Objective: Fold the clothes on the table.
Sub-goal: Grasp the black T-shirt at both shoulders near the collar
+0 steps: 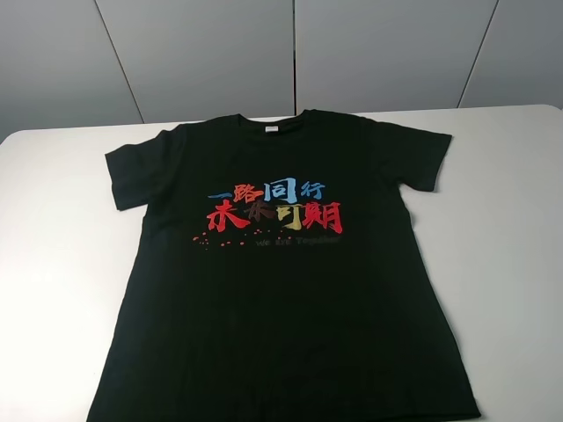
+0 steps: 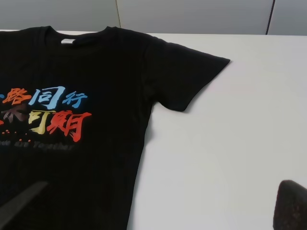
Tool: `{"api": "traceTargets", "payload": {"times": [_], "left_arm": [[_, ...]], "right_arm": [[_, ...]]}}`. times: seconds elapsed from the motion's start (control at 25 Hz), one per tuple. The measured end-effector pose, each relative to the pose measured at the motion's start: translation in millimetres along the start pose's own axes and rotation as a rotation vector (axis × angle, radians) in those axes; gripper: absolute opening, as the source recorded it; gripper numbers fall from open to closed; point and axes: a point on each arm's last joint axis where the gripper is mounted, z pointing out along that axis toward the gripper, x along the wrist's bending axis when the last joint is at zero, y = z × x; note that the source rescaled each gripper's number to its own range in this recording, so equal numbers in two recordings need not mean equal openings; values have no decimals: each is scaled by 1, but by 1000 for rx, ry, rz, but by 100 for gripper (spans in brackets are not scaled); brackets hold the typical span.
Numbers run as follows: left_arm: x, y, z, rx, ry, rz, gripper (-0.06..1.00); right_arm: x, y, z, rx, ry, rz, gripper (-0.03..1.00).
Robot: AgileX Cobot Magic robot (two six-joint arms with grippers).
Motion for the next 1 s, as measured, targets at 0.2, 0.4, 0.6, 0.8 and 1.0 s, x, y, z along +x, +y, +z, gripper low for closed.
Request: {"api": "traceTargets", "payload": {"times": [0.2, 0.4, 0.6, 0.8, 1.0], "left_arm": [[0, 0, 0, 0, 0, 0, 93], [0, 0, 0, 0, 0, 0, 93], [0, 0, 0, 0, 0, 0, 93], [0, 0, 0, 0, 0, -4, 93], [0, 0, 0, 0, 0, -4, 93]], "right_arm": [[0, 0, 0, 0, 0, 0, 98], [0, 0, 0, 0, 0, 0, 98], [0, 0, 0, 0, 0, 0, 98], [0, 0, 0, 0, 0, 0, 98], [0, 0, 0, 0, 0, 0, 98]]}}
